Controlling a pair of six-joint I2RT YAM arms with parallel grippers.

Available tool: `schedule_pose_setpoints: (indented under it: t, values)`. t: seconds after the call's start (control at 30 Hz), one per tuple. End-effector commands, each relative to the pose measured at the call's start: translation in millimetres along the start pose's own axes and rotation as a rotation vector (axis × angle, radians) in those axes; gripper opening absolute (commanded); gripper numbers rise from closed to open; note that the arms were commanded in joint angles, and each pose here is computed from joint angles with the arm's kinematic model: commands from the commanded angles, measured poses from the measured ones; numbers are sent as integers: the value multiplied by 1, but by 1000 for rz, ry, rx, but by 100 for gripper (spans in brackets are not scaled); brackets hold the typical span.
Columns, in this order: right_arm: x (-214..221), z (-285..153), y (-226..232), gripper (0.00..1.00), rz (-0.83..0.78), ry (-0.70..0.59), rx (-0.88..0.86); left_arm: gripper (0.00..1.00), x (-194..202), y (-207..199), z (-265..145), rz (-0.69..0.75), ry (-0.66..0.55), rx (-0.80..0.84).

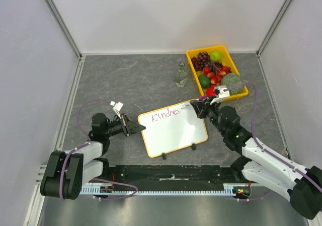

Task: Write a sentence on the whiteboard

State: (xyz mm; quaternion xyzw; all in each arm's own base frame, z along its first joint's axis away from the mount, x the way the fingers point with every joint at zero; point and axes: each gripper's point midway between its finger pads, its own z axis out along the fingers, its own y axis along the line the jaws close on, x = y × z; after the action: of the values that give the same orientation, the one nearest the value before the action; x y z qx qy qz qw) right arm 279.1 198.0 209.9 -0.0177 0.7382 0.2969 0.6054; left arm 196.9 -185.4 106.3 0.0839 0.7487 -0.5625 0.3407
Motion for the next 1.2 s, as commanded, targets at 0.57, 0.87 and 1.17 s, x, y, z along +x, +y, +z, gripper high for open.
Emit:
schedule_pose_setpoints:
  t: [0.57, 0.87, 1.17]
  values:
    - [2, -8, -5, 0, -35, 34, 9, 2, -5, -1, 2, 34, -8, 6]
    - [7, -10, -5, 0, -45, 53, -2, 2, -5, 0, 2, 31, -8, 3]
    - [13, -7, 9, 0, -4, 65, -75, 2, -5, 0, 2, 32, -9, 4]
